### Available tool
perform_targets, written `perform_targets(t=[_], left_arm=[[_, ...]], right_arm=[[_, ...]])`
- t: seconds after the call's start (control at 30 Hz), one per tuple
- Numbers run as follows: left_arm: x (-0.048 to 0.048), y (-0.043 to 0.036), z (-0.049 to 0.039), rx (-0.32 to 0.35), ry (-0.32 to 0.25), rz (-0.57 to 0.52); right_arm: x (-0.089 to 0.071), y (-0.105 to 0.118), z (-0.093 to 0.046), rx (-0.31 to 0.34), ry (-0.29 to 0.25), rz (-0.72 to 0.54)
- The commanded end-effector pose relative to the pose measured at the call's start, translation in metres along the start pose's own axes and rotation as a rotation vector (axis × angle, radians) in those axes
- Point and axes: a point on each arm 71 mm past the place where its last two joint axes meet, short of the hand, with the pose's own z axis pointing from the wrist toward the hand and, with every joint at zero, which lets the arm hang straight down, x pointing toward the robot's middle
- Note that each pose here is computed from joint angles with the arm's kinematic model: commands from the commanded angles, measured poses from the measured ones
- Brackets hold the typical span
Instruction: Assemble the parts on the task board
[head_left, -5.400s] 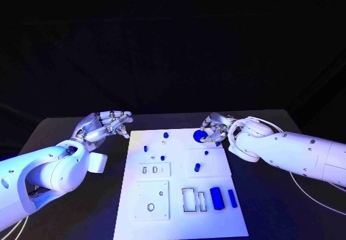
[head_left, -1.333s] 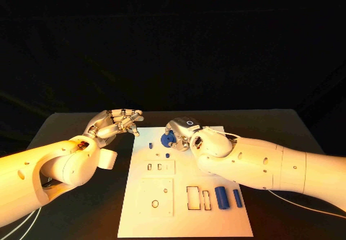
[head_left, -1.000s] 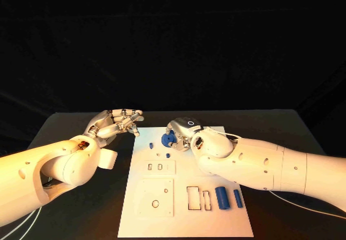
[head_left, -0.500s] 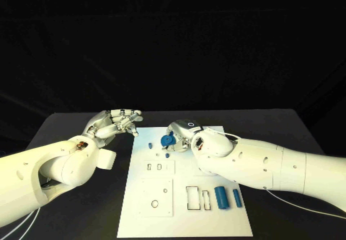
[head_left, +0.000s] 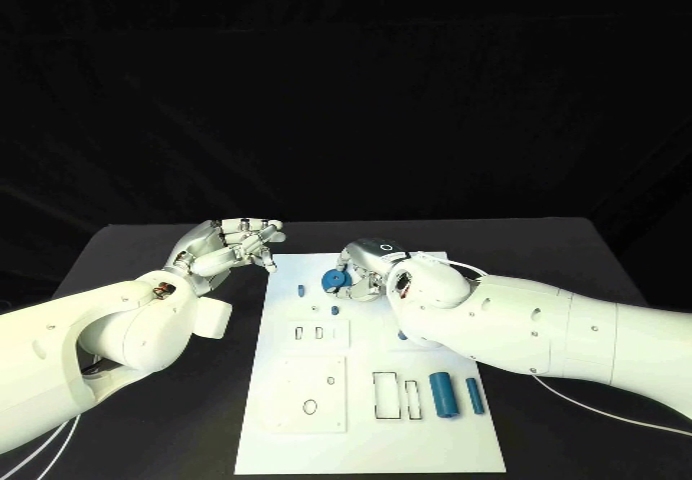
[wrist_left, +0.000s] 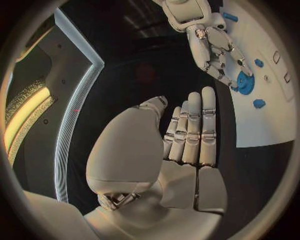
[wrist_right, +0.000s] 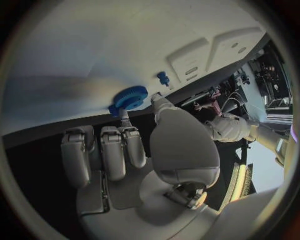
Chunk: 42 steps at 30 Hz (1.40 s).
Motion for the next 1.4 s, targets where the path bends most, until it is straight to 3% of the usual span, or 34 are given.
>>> perform_targets(t=[0.03, 0.3, 0.47, 0.57, 0.83, 1.0, 1.2, 1.4], left_arm=[[0.0020, -0.0018, 0.0003, 0.009, 0.015, -0.001], [0.0004, -0.0016, 0.0004, 0.008, 0.011, 0.001], [0.0001, -0.0016, 0.0003, 0.007, 0.012, 0.001], [-0.0002, -0.0016, 0.0003, 0.007, 0.012, 0.001], [-0.0028, -0.0015, -0.0002, 0.008, 0.007, 0.003], [-0.0035, -0.0017, 0.0003, 0.016, 0.006, 0.011], [-0.0026, -0.0017, 0.0013, 0.024, 0.011, 0.015], [-0.0025, -0.0016, 0.0018, 0.028, 0.013, 0.017]], right_arm=[[0.000, -0.003, -0.003, 0.000, -0.018, 0.026], [-0.019, -0.013, -0.019, -0.109, -0.216, 0.174], [-0.030, -0.025, -0.032, -0.120, -0.258, 0.272], [-0.035, -0.034, -0.041, -0.119, -0.241, 0.313], [-0.046, -0.080, -0.082, -0.102, -0.099, 0.477], [-0.055, -0.114, -0.106, -0.073, -0.068, 0.539], [-0.061, -0.147, -0.124, -0.024, -0.053, 0.484], [-0.059, -0.166, -0.126, 0.022, -0.038, 0.433]])
